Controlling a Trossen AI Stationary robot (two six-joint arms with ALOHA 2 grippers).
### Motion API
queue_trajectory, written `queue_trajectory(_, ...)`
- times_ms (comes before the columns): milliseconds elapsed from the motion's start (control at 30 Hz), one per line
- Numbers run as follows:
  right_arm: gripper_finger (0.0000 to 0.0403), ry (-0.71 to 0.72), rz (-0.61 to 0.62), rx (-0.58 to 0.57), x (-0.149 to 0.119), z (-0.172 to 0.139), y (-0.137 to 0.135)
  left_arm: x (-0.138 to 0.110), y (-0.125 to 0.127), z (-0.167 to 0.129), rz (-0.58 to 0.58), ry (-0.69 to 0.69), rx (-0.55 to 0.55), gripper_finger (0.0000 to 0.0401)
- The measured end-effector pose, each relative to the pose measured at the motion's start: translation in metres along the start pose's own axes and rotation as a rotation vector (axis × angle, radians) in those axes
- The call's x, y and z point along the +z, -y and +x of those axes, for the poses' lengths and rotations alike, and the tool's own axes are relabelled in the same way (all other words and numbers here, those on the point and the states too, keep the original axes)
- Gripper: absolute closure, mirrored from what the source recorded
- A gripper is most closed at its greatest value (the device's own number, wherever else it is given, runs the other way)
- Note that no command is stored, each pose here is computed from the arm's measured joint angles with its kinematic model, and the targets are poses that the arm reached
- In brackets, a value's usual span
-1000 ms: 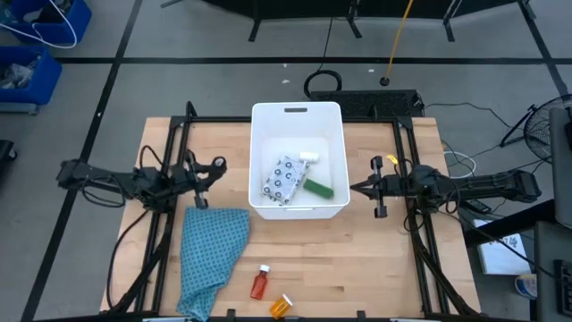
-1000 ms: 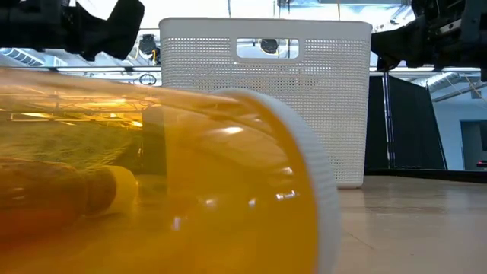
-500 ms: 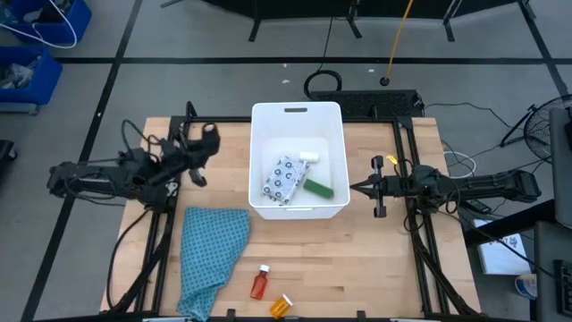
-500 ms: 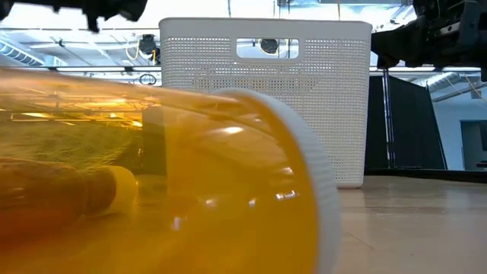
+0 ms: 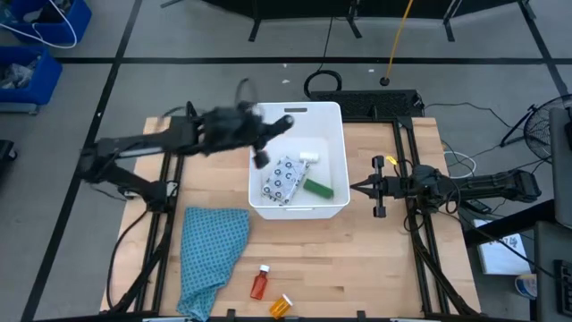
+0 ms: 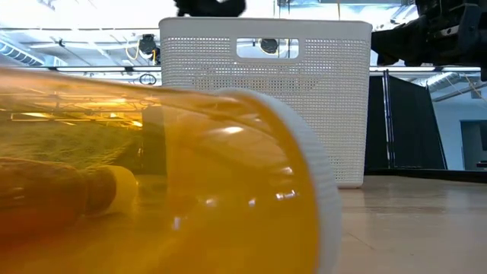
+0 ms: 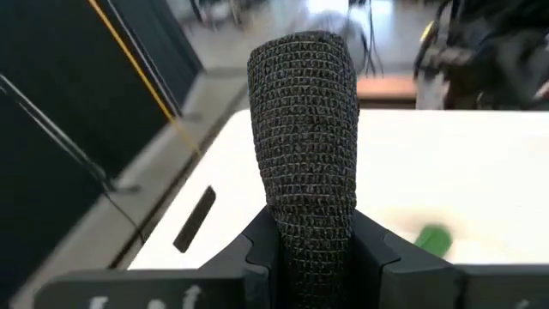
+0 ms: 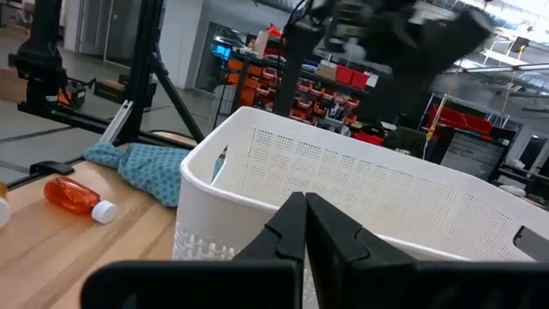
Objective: Pick & place medical supplies in basket/bin
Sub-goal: Put the black bandage into the white bin
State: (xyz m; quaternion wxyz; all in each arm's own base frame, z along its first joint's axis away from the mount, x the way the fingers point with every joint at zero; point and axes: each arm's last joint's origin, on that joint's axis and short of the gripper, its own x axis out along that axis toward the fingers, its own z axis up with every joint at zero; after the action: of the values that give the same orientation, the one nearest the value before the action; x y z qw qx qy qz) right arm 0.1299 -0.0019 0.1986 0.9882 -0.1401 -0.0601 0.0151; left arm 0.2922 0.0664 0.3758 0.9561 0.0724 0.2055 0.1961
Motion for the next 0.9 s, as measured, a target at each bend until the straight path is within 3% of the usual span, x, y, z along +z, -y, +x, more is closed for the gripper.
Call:
queue_trajectory(233,0.0403,0.000,-0.025,0.000,0.000,0.000,0.000,0.024,-0.012,0.076,0.025,-0.163,-0.110,0.0324)
queue_trajectory(467,0.0403,-0.006,-0.025,0.003,-0.001,0.000,0.000,0.011,-0.023,0.145,0.067,-0.252,-0.236,0.0326)
queue_trajectory(600,0.0403,-0.018,-0.024,0.006,-0.002,0.000,-0.001,-0.004,-0.034,0.166,0.049,-0.359,-0.258,0.0323)
queue_trajectory(767,0.0403,-0.023,-0.023,0.008,-0.002,0.000,-0.001,-0.030,-0.049,0.180,-0.064,-0.520,-0.241,0.0326)
queue_trajectory(900,0.0403,-0.049,-0.019,0.016,-0.005,0.000,-0.001,-0.043,-0.052,0.186,-0.048,-0.593,-0.246,0.0329)
